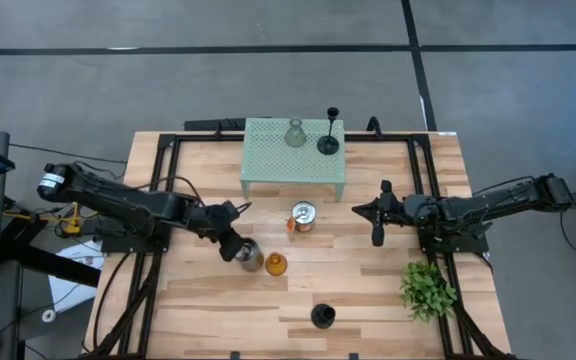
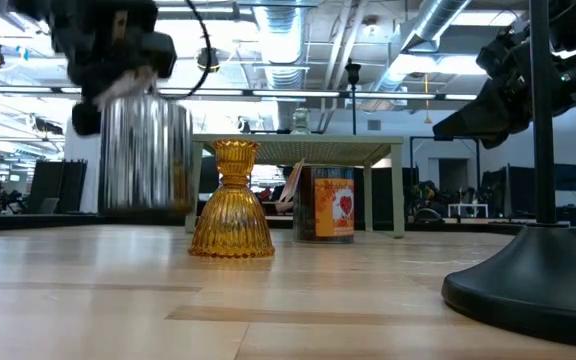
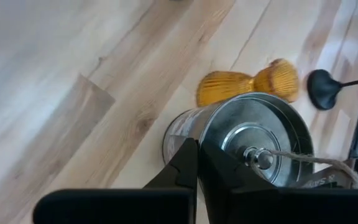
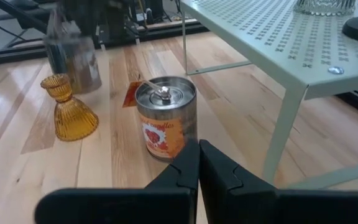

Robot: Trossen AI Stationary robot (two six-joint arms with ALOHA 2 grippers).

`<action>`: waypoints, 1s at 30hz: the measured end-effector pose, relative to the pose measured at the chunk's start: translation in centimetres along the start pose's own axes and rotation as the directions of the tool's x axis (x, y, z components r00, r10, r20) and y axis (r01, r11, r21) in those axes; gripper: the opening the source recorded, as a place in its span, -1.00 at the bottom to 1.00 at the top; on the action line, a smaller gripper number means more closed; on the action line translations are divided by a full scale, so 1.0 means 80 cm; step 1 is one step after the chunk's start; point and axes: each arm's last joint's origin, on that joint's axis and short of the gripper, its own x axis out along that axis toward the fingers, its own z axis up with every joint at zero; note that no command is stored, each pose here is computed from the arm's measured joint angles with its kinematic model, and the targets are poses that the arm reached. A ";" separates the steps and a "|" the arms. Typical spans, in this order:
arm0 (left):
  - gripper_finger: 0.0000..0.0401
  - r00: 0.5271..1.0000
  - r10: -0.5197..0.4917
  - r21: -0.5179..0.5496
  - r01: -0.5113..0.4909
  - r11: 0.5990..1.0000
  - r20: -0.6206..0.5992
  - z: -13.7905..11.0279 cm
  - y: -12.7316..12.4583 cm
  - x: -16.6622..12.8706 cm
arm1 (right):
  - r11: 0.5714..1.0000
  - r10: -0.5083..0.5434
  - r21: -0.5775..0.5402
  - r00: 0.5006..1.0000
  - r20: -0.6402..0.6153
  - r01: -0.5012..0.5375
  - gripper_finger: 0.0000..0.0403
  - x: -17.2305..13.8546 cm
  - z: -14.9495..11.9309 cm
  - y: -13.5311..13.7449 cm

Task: Pick & Place candle stick holders
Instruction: Put the bottom silver scented candle on the shelf

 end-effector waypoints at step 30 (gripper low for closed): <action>-0.98 0.869 0.340 0.146 -0.412 0.900 0.359 0.225 0.027 -0.165 | 1.000 -0.002 -0.003 1.000 -0.008 0.002 -1.00 0.000 -0.001 0.000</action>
